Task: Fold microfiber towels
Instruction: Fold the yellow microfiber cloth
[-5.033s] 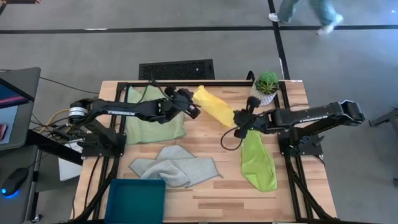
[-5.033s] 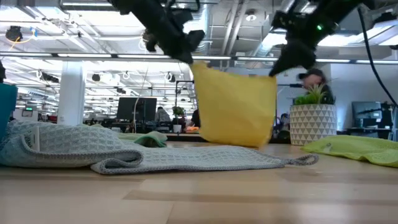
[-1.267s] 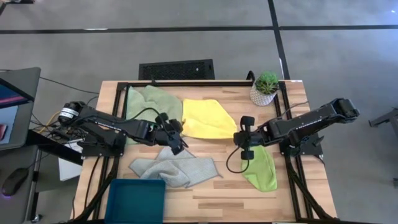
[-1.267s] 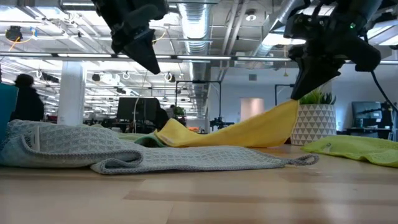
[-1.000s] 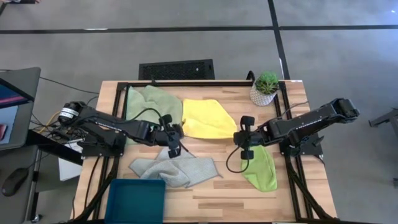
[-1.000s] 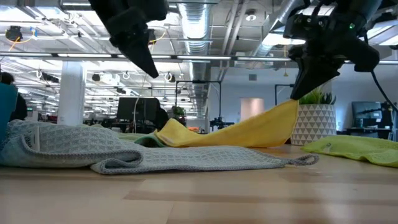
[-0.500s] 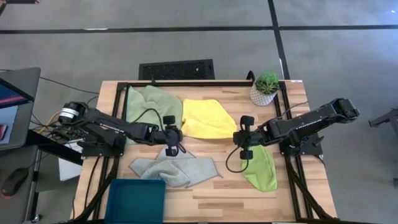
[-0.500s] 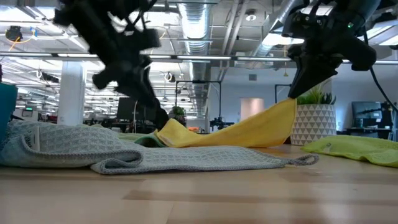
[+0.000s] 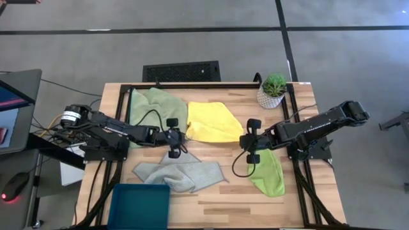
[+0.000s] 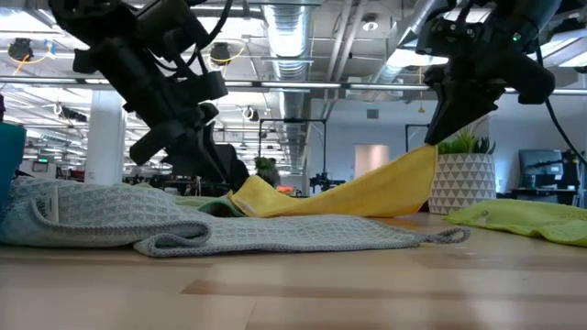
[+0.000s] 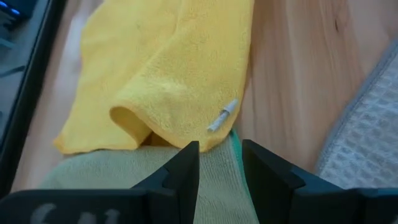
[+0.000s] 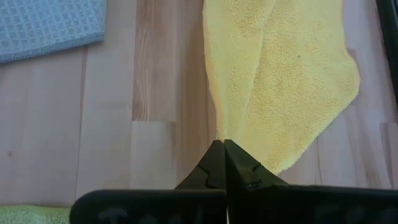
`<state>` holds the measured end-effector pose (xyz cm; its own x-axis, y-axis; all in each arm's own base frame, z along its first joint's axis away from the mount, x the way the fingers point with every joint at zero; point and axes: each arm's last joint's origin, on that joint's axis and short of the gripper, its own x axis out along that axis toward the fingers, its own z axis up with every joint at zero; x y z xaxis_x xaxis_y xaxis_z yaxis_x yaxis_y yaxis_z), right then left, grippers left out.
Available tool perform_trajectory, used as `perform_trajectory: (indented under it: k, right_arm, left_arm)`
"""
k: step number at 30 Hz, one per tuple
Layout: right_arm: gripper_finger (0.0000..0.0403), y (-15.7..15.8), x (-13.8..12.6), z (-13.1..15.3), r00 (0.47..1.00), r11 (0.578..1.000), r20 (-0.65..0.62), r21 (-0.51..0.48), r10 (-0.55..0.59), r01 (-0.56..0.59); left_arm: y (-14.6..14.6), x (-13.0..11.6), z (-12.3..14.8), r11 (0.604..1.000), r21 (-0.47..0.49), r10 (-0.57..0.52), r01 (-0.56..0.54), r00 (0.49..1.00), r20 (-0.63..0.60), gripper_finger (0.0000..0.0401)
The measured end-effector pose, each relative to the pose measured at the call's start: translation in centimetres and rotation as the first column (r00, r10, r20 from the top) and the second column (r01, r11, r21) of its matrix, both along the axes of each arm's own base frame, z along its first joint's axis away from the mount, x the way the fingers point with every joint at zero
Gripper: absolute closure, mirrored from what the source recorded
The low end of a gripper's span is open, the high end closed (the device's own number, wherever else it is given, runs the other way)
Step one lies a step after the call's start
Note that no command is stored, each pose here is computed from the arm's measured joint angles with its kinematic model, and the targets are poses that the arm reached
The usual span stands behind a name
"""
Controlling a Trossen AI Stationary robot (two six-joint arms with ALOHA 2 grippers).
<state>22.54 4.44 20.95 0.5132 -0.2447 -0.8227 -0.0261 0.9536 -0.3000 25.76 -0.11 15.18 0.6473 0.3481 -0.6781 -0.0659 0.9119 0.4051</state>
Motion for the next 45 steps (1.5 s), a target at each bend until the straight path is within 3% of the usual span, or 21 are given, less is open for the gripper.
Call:
perform_trajectory:
  k: [11, 24, 32, 45]
  right_arm:
    - [0.0397, 0.0, 0.0, 0.0, 1.000, 1.000, 0.000, 0.000, 0.000, 0.000]
    - [0.0397, 0.0, 0.0, 0.0, 1.000, 1.000, 0.003, 0.005, -0.008, 0.008]
    - [0.0397, 0.0, 0.0, 0.0, 1.000, 1.000, 0.004, 0.006, -0.008, 0.008]
    - [0.0397, 0.0, 0.0, 0.0, 1.000, 1.000, 0.004, 0.005, -0.009, 0.008]
  left_arm:
    - [0.8, 0.5, -0.2, 1.000, -0.014, -0.018, 0.019, 0.999, 0.038, 0.0287]
    - [1.0, 1.3, -2.5, 0.995, 0.091, -0.038, 0.043, 0.997, -0.061, 0.0287]
    - [1.4, 1.2, -2.5, 0.995, 0.094, -0.022, 0.028, 0.998, -0.065, 0.0288]
    - [2.1, 1.2, -2.5, 0.997, 0.074, 0.003, 0.001, 0.998, -0.056, 0.0396]
